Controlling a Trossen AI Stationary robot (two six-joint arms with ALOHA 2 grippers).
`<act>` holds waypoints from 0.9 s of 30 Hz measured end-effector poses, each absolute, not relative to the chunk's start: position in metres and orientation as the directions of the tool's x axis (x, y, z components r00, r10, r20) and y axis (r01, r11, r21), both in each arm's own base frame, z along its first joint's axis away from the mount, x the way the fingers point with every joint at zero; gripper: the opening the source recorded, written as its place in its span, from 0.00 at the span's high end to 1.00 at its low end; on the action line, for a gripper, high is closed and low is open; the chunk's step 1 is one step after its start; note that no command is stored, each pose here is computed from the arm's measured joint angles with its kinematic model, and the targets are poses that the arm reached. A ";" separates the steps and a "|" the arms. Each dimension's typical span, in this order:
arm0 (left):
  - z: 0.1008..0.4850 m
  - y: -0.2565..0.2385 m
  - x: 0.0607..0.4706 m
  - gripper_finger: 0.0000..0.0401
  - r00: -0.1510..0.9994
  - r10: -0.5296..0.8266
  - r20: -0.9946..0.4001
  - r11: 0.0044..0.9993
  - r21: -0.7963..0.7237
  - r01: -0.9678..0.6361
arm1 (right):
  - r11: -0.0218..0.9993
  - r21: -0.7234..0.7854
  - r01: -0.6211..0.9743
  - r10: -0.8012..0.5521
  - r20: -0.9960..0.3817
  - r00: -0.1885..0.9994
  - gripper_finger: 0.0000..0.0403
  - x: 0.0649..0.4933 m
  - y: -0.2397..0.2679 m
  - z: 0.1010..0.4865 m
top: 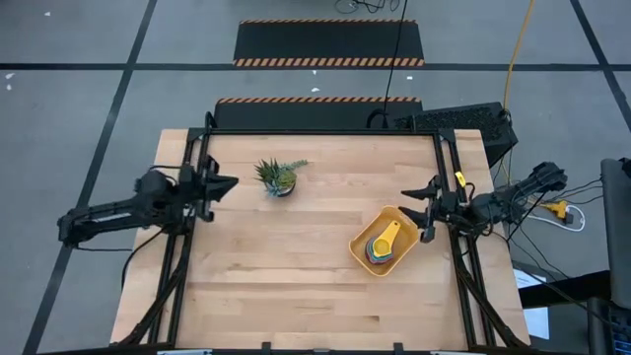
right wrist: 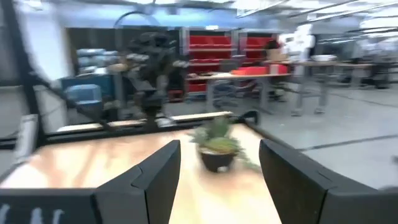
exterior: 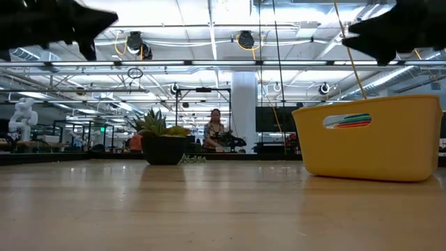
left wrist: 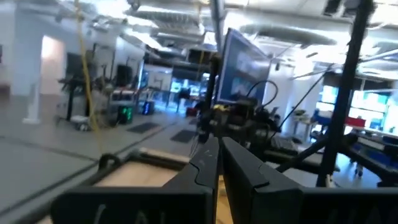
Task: Nest measuring cups in basket
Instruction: Return to Home Position
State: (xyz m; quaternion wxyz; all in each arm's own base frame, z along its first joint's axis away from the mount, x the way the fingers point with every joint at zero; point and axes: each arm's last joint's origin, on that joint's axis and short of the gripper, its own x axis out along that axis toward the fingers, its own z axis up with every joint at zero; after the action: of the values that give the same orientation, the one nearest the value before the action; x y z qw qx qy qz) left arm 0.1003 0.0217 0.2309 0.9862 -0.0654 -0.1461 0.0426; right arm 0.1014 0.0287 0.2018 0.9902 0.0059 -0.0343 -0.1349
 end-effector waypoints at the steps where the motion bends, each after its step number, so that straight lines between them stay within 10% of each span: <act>1: 0.224 0.024 0.102 0.95 0.955 0.111 0.275 0.985 -0.158 -0.069 | 0.956 0.022 0.291 -0.292 0.073 0.954 0.47 0.101 0.027 0.198; 27: 0.180 0.061 0.110 0.95 0.994 0.000 0.114 0.983 -0.184 0.021 | 0.934 0.110 0.341 -0.349 0.063 0.935 0.56 0.105 -0.006 0.177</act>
State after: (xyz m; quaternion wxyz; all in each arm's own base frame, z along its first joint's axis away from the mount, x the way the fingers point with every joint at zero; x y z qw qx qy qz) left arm 0.1105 0.0613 0.1800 0.9941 -0.0926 -0.0567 -0.0051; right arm 0.1052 -0.0056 0.1772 0.9824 0.0487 -0.0406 -0.1754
